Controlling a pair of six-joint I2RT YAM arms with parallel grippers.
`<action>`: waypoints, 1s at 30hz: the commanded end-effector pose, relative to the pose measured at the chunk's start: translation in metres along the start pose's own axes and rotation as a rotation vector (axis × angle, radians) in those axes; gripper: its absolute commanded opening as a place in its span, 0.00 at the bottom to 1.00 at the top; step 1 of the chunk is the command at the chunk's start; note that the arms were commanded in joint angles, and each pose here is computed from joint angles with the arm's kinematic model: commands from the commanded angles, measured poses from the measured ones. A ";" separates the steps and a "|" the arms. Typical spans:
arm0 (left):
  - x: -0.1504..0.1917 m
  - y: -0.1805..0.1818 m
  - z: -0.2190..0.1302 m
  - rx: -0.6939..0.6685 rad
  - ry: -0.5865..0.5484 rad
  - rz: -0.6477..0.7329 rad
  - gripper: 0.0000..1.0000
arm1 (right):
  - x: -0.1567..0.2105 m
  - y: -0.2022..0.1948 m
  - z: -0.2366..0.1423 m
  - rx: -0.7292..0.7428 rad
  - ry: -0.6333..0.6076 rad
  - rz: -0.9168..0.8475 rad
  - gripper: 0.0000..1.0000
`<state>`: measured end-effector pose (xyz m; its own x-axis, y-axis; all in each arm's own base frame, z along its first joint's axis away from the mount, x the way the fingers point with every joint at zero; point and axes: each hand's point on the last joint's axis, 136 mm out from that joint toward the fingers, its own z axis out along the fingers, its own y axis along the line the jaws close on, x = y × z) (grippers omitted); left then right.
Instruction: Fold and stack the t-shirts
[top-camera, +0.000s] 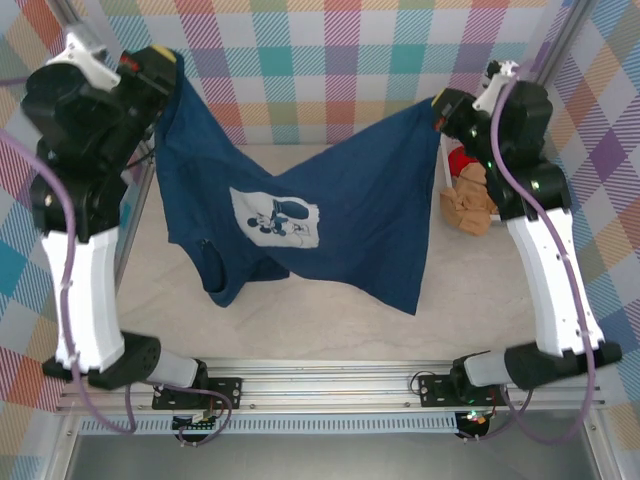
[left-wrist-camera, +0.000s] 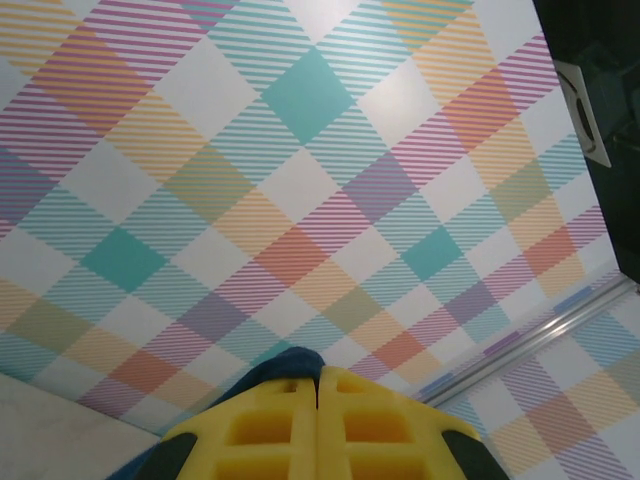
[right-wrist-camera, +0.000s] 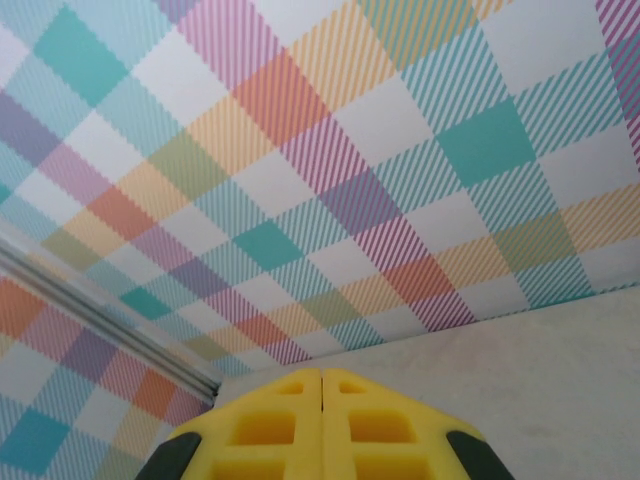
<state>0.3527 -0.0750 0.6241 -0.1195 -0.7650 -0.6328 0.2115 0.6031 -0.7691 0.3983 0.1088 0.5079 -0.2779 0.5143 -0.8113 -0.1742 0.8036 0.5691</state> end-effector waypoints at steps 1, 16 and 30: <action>0.002 0.012 0.055 0.022 0.012 0.004 0.00 | -0.011 -0.012 0.040 -0.002 0.004 0.050 0.00; -0.083 -0.059 0.028 0.387 -0.158 -0.040 0.00 | -0.080 0.001 0.084 -0.106 -0.078 0.084 0.00; 0.152 0.120 -0.079 -0.178 0.349 -0.198 0.00 | 0.099 -0.101 0.086 0.071 0.312 0.196 0.00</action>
<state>0.2872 -0.1047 0.5109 -0.4010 -0.7520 -0.5232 0.1864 0.4922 -0.8503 0.4789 0.0988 0.3868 -0.5298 0.5574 -0.6392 -0.0253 0.7430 0.6688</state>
